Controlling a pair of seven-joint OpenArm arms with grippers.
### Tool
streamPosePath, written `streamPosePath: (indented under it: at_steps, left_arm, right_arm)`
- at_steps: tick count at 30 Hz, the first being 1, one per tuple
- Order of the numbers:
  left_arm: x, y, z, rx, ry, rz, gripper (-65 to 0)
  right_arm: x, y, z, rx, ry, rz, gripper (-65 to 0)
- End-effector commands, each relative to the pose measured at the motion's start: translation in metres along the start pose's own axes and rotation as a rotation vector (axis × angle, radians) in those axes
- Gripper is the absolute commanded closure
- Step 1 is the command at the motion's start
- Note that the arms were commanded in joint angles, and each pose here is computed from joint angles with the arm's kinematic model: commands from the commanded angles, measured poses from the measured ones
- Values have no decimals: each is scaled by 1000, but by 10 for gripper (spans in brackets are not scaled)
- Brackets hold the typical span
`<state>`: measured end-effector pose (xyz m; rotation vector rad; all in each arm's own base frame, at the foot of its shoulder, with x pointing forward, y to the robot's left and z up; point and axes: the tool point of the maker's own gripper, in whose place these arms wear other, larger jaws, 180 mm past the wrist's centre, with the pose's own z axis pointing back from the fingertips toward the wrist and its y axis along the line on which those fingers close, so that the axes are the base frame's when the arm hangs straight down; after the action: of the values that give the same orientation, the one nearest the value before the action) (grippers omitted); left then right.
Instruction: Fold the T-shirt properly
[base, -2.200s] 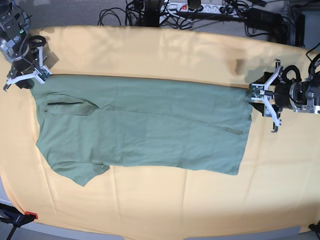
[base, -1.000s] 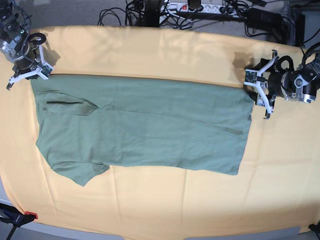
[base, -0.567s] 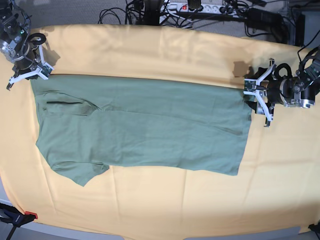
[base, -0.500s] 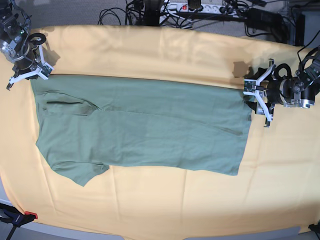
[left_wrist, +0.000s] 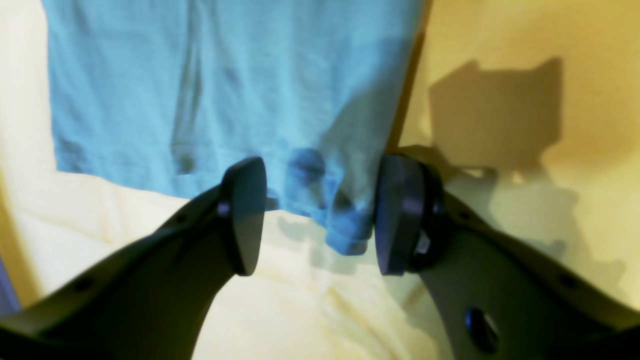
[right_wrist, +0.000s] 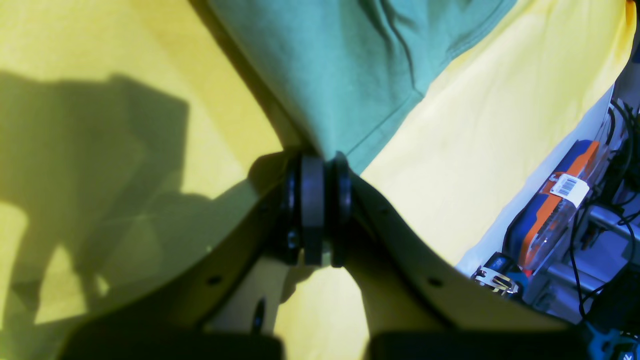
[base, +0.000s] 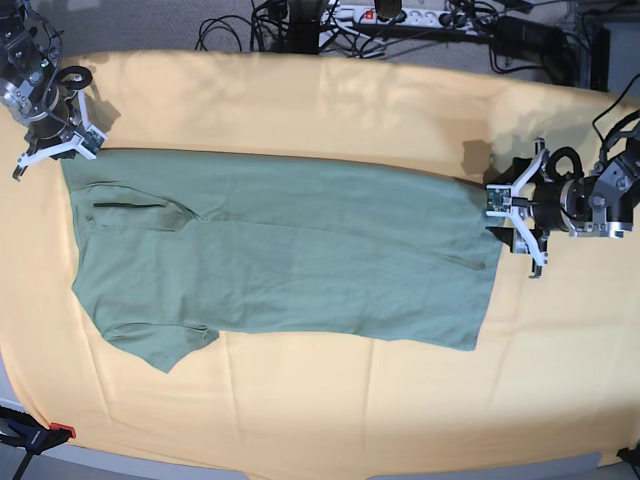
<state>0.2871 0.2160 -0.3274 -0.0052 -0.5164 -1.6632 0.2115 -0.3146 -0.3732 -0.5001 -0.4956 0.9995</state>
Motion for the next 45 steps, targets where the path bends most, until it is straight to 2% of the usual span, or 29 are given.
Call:
streamPosePath:
  at_steps: [1,8,15,24,27,31,35,37,39,42,45]
  left_arm:
    - [-2,10,11,28,1,-2,-345]
    - [-3,7,9,21,1,1,-345]
    - [-6,-13,2,-27,7,12,-345]
    - [-10,-15,1,-27,29,-13,-340]
    - [-10,-7,1,19,29,-4,-340]
    - [-10,-6,1,22,29,-4,-340]
    - [-14,8,2,95,51,-14,-340]
    - [-13,9,2,101,45,-12,-340]
    - [-10,9,2,101,27,-13,-313]
    - [-8,4,2,75,16,-12,-233]
    - [-7,-8,1,10,9,-16,-231]
  right_arm:
    - [-5,-10,2,-23,21,13,0]
    - [-5,-10,2,-23,21,13,0]
    - [-5,-10,2,-23,20,13,0]
    - [-4,-10,2,-23,17,13,0]
    - [-4,-10,2,-23,17,13,0]
    - [-4,-10,2,-23,17,13,0]
    - [-4,-10,2,-22,17,13,0]
    - [-4,-10,2,-23,18,13,0]
    - [-4,-10,2,-23,17,13,0]
    - [-4,-10,2,-23,16,13,0]
    - [-4,-10,2,-23,17,13,0]
